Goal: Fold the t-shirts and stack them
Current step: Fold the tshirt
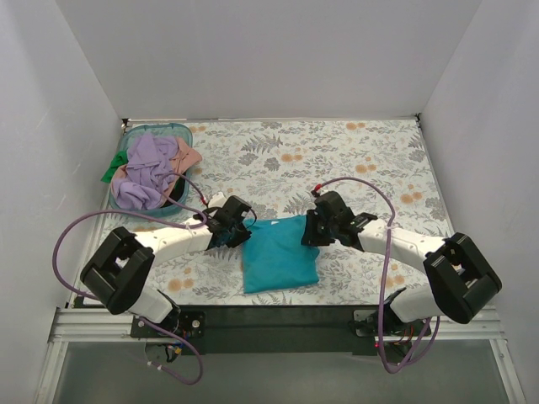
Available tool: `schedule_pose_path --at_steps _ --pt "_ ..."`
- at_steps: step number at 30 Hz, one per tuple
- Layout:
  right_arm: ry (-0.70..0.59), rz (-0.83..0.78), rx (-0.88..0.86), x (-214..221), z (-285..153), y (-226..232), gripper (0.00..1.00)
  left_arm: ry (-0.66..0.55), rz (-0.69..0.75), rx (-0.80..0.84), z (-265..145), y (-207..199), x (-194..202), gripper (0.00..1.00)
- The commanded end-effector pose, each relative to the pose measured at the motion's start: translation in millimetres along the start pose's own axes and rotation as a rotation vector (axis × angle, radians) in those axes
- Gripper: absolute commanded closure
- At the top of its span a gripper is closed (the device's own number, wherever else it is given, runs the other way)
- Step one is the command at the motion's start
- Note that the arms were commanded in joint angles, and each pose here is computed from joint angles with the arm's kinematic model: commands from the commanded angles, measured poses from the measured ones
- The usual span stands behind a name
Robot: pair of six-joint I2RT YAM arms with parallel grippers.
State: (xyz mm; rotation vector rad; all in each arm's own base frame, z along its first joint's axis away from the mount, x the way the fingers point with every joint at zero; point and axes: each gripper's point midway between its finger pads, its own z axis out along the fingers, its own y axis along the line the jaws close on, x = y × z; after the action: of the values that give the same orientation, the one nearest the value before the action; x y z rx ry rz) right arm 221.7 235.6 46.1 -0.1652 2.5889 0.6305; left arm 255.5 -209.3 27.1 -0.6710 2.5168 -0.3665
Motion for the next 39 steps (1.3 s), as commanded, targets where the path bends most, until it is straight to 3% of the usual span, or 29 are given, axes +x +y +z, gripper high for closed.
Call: schedule_pose_path --at_steps 1,2,3,13,18,30,33,39 --pt "-0.082 0.019 -0.003 -21.5 -2.3 9.4 0.74 -0.042 -0.007 0.073 -9.9 -23.5 -16.6 0.97" --pt "-0.082 0.021 -0.001 -21.1 -2.2 8.8 0.9 -0.045 -0.006 0.078 -11.3 -24.8 -17.6 1.0" --pt "-0.085 0.027 0.001 -21.2 -2.6 8.9 0.98 -0.045 0.003 0.093 -14.8 -28.1 -19.0 1.0" --pt "-0.167 0.011 -0.136 -29.0 -35.8 31.5 0.99 -0.113 0.0 0.327 -81.4 -55.3 -39.5 1.0" --pt "-0.178 0.012 -0.209 -18.2 -43.8 35.7 0.99 -0.152 0.03 0.4 -95.9 -68.4 -48.5 1.0" --pt "-0.371 0.106 -0.286 -23.5 -11.2 6.5 0.99 -0.352 0.055 0.432 -68.5 -108.7 -91.2 1.0" --pt "-0.365 0.118 -0.241 -15.0 -2.8 -11.0 0.99 -0.371 0.079 0.428 -57.1 -119.4 -99.7 1.0" --pt "-0.297 0.156 -0.208 1.4 14.9 -32.0 0.99 -0.328 0.114 0.296 5.9 -113.9 -105.3 1.0"
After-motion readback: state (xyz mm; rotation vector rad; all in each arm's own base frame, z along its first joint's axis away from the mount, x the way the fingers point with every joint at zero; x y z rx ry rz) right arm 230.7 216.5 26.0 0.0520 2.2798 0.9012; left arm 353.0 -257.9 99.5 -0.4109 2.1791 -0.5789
